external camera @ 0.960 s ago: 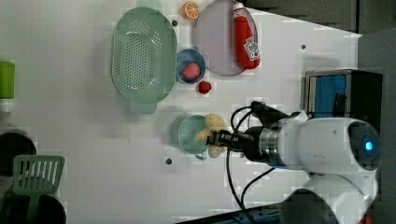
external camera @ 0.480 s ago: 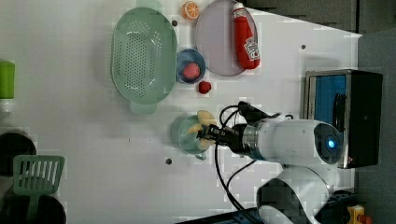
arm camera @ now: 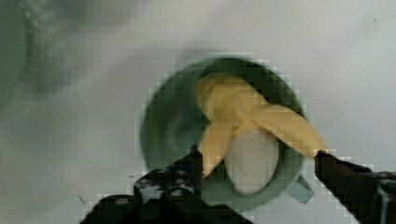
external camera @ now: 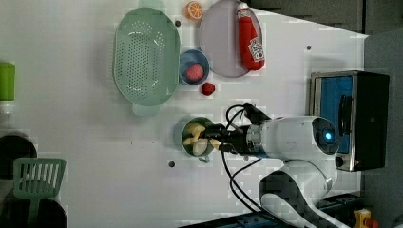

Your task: Pick Banana and place it in mug.

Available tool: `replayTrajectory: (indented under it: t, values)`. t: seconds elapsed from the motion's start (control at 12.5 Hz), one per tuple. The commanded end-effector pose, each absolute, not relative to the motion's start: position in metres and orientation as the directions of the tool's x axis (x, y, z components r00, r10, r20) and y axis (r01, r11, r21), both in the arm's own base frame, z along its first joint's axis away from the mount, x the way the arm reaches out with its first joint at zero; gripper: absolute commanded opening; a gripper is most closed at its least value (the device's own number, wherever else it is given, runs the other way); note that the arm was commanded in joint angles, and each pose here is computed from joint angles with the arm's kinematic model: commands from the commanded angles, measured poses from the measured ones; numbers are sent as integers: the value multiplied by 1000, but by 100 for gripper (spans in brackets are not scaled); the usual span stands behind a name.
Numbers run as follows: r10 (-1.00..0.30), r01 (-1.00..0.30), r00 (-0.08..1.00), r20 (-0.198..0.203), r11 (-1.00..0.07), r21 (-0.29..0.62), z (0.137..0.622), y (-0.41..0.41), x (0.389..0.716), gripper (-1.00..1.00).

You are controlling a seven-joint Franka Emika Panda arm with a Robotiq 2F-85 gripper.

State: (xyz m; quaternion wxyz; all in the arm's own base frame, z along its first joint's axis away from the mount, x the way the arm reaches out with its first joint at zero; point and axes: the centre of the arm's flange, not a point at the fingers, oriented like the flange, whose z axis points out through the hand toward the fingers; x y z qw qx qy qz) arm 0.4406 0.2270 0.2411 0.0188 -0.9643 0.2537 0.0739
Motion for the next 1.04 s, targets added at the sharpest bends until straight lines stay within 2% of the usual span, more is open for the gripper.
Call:
replayTrajectory:
  t: [0.08, 0.32, 0.4, 0.56, 0.8, 1.04]
  values:
    - [-489, -492, 871, -55, -868, -73, 295, 246, 448, 100]
    - [-529, -523, 848, 27, -844, -116, 359, 227, 464, 100]
    - [-556, -551, 831, 28, -829, -92, 384, 209, 468, 100]
    - [-611, -611, 791, -7, -791, -23, 438, 168, 474, 100]
    - [-706, -706, 707, -50, -708, 3, 516, 100, 489, 100]
    - [-742, -743, 670, -38, -669, -37, 567, 32, 502, 100]
